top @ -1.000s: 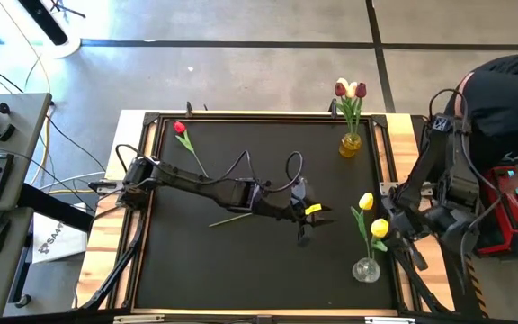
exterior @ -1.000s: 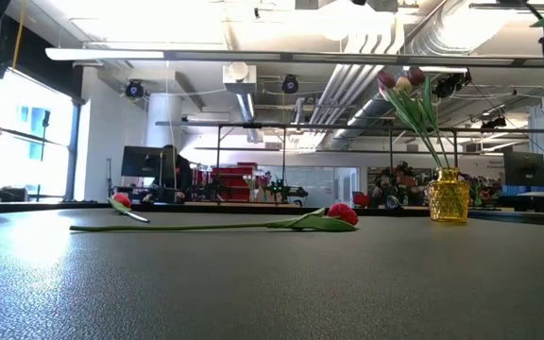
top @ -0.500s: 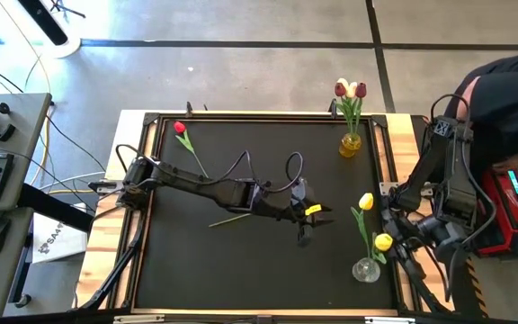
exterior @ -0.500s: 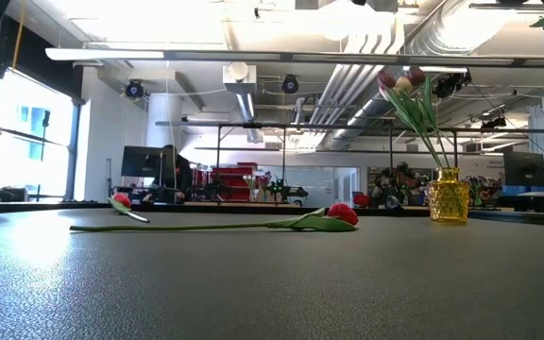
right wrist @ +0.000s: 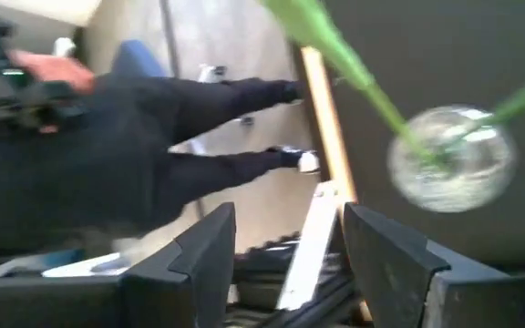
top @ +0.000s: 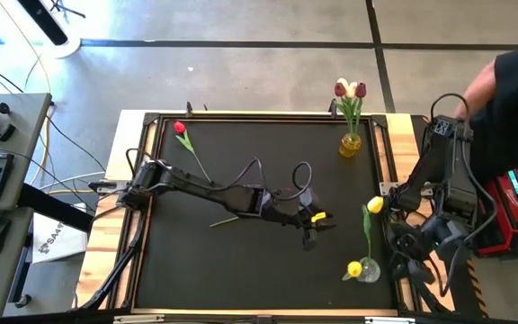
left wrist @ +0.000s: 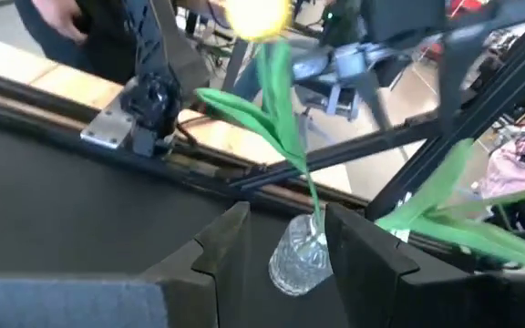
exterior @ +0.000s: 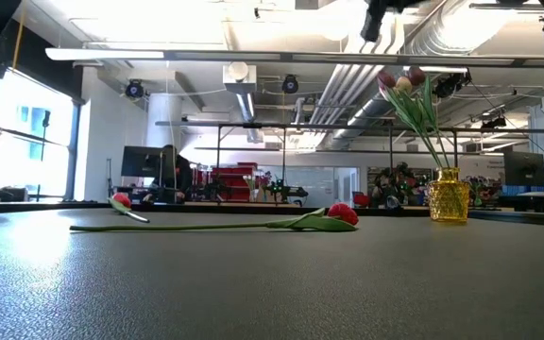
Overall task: Sort flowers into vase by color
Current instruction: Put the bottom red flower into the transparent flower vase
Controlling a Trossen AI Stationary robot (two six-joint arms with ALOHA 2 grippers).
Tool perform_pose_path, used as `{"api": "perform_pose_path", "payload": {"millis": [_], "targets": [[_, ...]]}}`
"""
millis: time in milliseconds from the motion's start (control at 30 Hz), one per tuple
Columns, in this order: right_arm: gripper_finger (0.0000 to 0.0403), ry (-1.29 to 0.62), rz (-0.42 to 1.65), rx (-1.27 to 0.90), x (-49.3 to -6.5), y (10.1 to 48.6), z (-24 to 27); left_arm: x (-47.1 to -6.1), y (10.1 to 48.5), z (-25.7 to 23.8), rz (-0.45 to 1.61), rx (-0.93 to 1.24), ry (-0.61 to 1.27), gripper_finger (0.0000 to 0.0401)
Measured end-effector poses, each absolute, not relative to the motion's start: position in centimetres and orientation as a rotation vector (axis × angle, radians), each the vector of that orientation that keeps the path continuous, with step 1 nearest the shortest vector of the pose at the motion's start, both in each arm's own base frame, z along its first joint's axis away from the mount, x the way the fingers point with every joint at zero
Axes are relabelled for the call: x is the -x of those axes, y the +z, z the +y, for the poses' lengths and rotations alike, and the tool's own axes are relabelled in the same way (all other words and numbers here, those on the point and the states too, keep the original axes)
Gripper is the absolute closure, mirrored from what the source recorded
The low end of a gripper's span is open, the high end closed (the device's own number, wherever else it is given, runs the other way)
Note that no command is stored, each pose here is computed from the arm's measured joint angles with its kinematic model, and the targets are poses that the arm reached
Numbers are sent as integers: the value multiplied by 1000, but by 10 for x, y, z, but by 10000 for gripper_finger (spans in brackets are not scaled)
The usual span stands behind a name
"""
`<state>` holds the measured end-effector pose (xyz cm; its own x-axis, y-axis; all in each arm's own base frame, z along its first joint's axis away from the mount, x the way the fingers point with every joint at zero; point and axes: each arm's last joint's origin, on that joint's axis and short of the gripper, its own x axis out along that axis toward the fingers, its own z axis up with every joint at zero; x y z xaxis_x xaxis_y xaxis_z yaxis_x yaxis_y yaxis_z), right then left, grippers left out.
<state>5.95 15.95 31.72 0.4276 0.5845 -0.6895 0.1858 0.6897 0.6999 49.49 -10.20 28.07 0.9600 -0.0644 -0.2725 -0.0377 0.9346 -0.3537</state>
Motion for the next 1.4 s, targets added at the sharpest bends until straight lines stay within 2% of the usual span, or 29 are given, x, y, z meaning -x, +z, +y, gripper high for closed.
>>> {"api": "perform_pose_path", "payload": {"millis": [133,300,400,600,667,833,967,1133,1400], "targets": [[216,344,1110,-880,-61,323,165,-502,267,-100,297,366,-17,270],[227,368,984,-971,-65,332,170,-505,257,-86,355,352,-2,270],[236,378,910,-1007,-66,336,174,-507,258,-73,341,426,14,270],[253,354,765,-1059,-69,342,177,-517,259,-47,266,489,-136,270],[256,337,663,-1073,-71,347,176,-523,254,-43,223,482,-181,270],[259,253,262,-1091,-75,375,165,-531,248,-35,132,505,-249,270],[259,196,102,-1036,-76,389,160,-537,241,-30,123,514,-285,270],[259,79,30,-1014,-78,390,156,-552,248,-33,113,514,-397,270],[280,82,15,-1050,-80,391,163,-571,250,-38,96,398,-413,270]]}}
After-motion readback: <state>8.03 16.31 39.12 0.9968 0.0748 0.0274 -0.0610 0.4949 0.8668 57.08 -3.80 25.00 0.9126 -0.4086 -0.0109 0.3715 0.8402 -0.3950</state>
